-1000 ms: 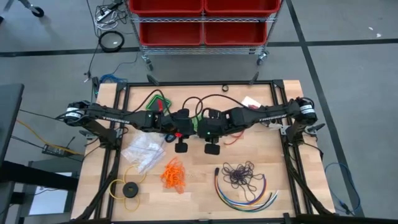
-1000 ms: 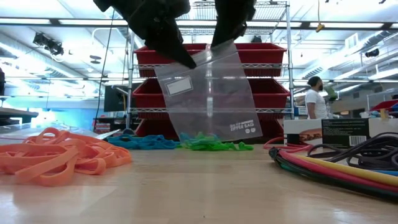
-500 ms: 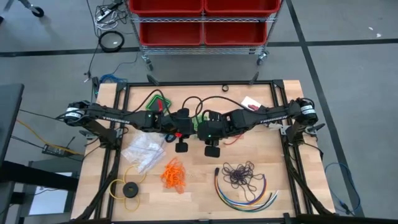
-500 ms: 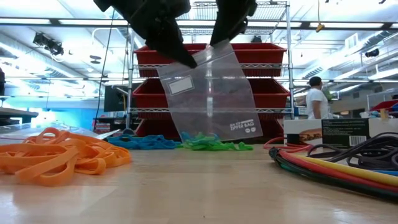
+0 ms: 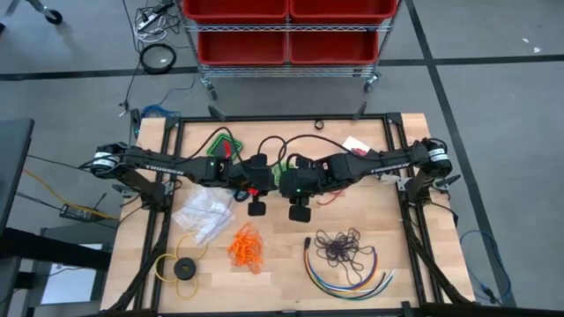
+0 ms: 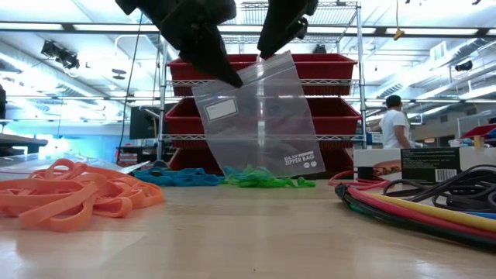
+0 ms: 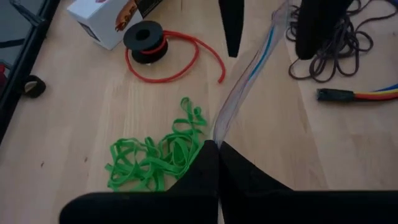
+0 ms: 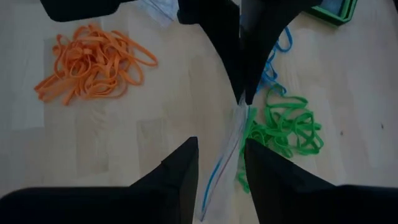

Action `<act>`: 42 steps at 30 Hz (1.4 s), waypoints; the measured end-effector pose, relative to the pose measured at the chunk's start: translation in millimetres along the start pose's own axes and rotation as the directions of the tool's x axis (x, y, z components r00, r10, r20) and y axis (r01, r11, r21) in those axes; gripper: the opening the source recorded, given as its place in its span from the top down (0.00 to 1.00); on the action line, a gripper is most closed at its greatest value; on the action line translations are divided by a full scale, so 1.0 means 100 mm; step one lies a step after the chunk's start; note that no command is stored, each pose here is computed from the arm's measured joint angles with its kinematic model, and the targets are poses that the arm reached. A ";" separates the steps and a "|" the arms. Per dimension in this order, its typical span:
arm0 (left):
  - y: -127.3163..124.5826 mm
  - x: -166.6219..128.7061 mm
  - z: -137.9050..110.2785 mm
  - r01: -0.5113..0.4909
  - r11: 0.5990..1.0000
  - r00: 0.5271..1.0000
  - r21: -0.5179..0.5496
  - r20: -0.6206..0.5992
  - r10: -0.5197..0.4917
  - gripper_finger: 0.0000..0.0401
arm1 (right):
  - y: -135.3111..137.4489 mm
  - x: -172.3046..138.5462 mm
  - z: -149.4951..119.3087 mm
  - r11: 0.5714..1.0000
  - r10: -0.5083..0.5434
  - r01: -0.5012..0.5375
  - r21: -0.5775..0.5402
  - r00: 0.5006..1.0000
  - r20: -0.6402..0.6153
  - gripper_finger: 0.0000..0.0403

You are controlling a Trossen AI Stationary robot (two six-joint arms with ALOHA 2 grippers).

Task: Sort rubber bands
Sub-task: Open the transparent zip bag

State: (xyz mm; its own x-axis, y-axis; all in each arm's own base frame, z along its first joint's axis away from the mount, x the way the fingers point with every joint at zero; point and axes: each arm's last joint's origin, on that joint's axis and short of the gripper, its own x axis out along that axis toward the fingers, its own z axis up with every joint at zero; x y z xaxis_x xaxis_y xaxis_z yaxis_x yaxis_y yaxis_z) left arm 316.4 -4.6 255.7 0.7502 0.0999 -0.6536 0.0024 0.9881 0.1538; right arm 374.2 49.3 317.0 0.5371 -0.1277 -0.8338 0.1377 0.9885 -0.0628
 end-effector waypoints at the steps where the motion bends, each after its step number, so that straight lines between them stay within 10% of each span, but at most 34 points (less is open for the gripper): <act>1: 0.00 0.00 0.00 0.003 1.000 1.000 0.000 0.003 -0.003 1.00 | 0.00 0.00 0.00 1.000 -0.001 0.001 0.000 1.000 -0.001 0.71; 42: -0.01 0.00 0.03 0.016 1.000 0.999 -0.002 0.035 -0.016 1.00 | -0.08 0.04 -0.06 0.998 -0.059 0.058 -0.004 0.996 -0.069 0.71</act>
State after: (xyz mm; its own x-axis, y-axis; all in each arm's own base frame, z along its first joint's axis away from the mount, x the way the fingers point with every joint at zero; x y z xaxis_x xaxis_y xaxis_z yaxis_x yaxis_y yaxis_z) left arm 318.4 -6.2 258.0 0.7729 0.0801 -0.6294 0.0131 0.9898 0.1421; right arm 370.6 40.9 310.7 0.4698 -0.1795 -0.8643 0.1655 0.9797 -0.1136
